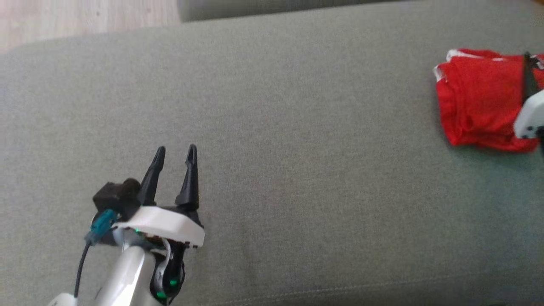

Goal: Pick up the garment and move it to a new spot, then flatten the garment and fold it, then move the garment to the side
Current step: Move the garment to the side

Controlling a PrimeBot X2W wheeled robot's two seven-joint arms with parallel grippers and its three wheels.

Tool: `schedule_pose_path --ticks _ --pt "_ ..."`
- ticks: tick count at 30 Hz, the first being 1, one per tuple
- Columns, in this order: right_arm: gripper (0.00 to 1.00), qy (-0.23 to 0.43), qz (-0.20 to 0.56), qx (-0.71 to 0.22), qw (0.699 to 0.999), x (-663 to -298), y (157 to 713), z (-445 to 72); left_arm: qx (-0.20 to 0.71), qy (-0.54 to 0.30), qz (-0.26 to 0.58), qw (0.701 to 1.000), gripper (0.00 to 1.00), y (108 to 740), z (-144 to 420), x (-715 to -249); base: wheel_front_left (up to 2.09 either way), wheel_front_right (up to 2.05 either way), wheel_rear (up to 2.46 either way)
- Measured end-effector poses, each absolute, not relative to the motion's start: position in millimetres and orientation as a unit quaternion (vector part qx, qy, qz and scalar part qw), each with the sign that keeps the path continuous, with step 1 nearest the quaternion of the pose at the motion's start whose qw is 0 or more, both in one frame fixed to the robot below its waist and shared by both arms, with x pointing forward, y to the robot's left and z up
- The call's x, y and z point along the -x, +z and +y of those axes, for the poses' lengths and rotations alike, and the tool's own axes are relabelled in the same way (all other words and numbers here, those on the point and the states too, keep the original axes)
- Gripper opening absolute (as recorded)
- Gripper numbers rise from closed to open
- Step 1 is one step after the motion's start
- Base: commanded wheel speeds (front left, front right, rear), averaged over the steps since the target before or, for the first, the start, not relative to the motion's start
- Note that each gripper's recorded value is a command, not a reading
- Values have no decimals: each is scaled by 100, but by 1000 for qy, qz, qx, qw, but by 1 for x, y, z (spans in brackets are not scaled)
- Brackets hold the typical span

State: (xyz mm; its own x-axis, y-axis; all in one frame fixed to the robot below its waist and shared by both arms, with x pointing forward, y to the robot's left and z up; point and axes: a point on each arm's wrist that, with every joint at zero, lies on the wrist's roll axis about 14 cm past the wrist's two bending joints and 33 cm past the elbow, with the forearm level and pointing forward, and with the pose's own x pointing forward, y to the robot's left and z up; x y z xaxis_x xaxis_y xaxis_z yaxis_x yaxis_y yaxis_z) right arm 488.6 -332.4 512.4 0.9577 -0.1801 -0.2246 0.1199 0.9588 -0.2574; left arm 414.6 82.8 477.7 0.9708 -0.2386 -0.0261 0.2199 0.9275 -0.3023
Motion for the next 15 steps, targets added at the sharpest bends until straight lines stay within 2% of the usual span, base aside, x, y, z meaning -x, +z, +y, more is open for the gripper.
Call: schedule_pose_path --ticks 4,15 --pt "100 -50 80 86 992 -482 519 -296 145 -82 37 985 100 474 103 -401 0 0 0" --pt "100 2 40 6 999 -436 494 -210 133 -20 38 990 100 469 143 -365 0 0 0"
